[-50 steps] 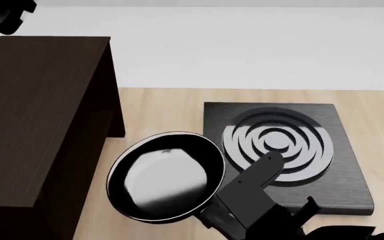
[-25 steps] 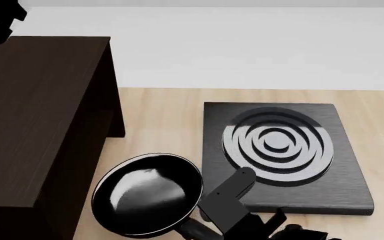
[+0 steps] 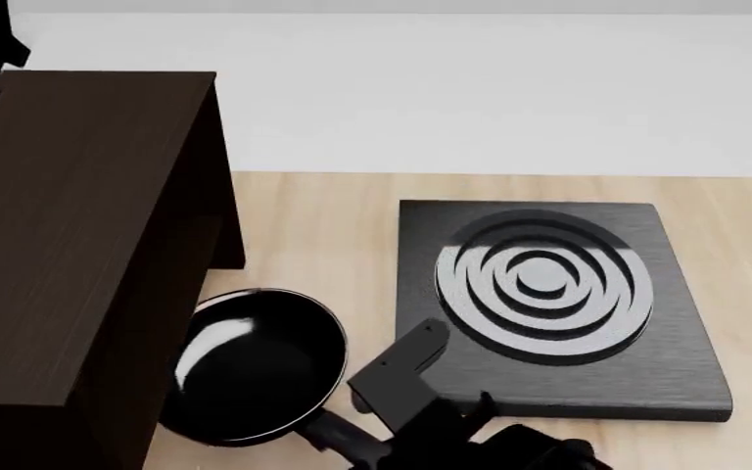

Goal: Put the frying pan under the cabinet shelf.

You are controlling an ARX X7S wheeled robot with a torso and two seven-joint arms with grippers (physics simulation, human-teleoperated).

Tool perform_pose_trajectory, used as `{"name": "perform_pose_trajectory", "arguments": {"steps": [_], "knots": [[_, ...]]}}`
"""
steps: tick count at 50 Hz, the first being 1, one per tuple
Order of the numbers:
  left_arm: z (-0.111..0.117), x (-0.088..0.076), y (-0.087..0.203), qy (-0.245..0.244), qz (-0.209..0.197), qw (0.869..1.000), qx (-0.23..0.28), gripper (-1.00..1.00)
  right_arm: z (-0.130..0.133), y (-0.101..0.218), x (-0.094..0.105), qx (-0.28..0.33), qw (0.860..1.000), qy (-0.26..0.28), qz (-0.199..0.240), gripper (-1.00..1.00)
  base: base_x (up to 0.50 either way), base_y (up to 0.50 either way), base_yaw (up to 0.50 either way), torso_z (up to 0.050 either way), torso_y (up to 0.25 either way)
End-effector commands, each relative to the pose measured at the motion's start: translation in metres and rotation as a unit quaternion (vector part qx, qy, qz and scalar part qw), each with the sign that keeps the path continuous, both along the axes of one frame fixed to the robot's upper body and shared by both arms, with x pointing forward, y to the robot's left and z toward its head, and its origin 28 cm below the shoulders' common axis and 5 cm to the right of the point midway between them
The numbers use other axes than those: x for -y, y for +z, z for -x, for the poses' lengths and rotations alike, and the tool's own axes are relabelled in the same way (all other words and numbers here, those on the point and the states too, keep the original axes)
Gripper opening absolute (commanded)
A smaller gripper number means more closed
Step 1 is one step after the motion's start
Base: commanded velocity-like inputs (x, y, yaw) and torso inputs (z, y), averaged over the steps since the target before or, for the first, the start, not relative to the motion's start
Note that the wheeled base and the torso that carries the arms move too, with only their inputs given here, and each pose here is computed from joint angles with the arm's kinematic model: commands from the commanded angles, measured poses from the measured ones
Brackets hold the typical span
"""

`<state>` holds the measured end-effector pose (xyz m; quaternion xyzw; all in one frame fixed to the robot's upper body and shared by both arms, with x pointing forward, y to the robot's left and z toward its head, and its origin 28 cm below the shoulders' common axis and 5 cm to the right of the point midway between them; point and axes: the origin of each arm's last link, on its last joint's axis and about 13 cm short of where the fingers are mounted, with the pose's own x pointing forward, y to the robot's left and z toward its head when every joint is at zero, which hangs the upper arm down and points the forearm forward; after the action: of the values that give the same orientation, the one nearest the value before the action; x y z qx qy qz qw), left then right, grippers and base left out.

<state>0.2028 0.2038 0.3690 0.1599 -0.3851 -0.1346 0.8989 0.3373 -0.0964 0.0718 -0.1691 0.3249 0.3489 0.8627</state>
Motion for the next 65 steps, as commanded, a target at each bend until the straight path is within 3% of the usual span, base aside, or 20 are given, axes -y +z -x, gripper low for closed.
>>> {"name": "perform_pose_trajectory", "arguments": {"steps": [1, 11, 22, 34, 40, 41, 52, 65], "knots": [[0.010, 0.000, 0.000, 0.008, -0.005, 1.000, 0.005, 1.00, -0.024, -0.012, -0.025, 0.002, 0.999, 0.036, -0.037, -1.00, 0.00, 0.00, 0.00, 0.000, 0.000], [0.013, -0.003, 0.000, 0.020, -0.007, 1.000, 0.010, 1.00, -0.025, -0.021, -0.053, -0.028, 0.994, 0.078, -0.064, -1.00, 0.00, 0.00, 0.00, 0.000, 0.001], [0.021, -0.006, 0.005, 0.036, -0.013, 0.999, 0.016, 1.00, -0.034, 0.007, -0.078, -0.021, 0.987, 0.123, -0.102, -1.00, 0.00, 0.00, 0.00, 0.000, 0.000], [0.034, -0.011, 0.001, 0.063, -0.025, 0.998, 0.013, 1.00, -0.047, 0.041, -0.085, 0.006, 0.981, 0.148, -0.127, -1.00, 0.00, 0.00, 0.00, 0.001, 0.001], [0.038, -0.013, -0.003, 0.071, -0.024, 0.997, 0.010, 1.00, -0.050, 0.043, -0.081, 0.014, 0.983, 0.126, -0.136, -1.00, 0.00, 0.00, 0.00, 0.000, 0.002], [0.038, -0.012, -0.004, 0.071, -0.024, 0.997, 0.008, 1.00, -0.050, 0.042, -0.080, 0.014, 0.983, 0.125, -0.133, 1.00, 0.00, 0.00, 0.00, 0.000, 0.000], [0.034, -0.007, -0.007, 0.055, -0.027, 0.998, 0.008, 1.00, -0.052, 0.031, -0.063, 0.011, 0.990, 0.098, -0.096, 1.00, 0.00, 0.00, 0.00, 0.000, 0.000], [0.031, -0.008, -0.009, 0.053, -0.023, 0.998, 0.003, 1.00, -0.060, 0.047, -0.060, 0.036, 0.990, 0.096, -0.101, 1.00, 0.00, 0.00, 0.00, 0.000, 0.000]]}}
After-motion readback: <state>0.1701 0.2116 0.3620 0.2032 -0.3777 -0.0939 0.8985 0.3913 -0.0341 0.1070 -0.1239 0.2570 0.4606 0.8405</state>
